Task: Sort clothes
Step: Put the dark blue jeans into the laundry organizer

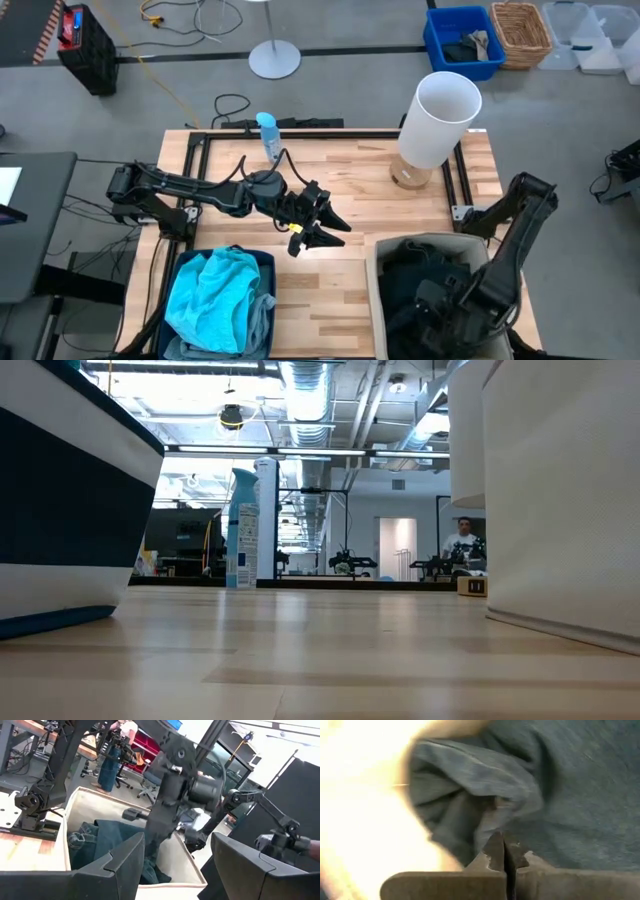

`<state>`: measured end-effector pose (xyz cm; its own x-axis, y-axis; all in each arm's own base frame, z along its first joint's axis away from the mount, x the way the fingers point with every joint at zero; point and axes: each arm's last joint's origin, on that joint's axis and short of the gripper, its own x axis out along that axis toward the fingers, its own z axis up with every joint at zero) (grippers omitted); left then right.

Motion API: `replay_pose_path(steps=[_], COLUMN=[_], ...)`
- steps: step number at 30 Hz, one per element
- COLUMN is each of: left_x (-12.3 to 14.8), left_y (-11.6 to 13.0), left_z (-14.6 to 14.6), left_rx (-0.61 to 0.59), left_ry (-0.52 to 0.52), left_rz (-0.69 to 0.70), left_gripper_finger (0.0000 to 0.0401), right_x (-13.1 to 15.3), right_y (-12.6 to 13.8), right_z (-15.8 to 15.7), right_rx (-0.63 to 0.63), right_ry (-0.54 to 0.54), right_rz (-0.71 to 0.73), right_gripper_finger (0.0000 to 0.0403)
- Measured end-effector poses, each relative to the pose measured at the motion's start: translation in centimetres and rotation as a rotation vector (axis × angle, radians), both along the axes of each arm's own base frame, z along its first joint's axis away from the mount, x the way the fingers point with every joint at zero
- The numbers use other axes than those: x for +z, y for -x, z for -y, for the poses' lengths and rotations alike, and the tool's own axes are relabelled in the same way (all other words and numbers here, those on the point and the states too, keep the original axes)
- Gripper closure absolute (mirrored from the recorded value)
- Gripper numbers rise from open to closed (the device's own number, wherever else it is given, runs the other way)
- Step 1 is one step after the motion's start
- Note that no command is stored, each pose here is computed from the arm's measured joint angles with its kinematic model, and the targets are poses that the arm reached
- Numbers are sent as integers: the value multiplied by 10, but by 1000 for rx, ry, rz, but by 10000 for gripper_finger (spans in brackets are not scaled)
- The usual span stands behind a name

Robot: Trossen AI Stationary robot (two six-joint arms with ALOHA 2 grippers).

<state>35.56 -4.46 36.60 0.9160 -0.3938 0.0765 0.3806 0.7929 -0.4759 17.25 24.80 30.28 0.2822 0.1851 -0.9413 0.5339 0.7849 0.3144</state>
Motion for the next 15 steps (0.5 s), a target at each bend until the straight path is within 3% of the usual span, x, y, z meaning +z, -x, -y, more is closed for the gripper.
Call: replay_pose_path(steps=[7,11,15], left_x=[0,0,0], left_y=[0,0,0], left_z=[0,0,0], left_rx=[0,1,11], left_ry=[-1,-1,0], left_rz=[1,0,0], left_gripper_finger=[177,177,177], right_x=[38,36,18], right_y=[1,-7,-20], right_z=[9,27,49], right_rx=[66,26,-42], right_ry=[-100,96,355], right_rz=[156,232,145], right_gripper_finger=[402,402,402])
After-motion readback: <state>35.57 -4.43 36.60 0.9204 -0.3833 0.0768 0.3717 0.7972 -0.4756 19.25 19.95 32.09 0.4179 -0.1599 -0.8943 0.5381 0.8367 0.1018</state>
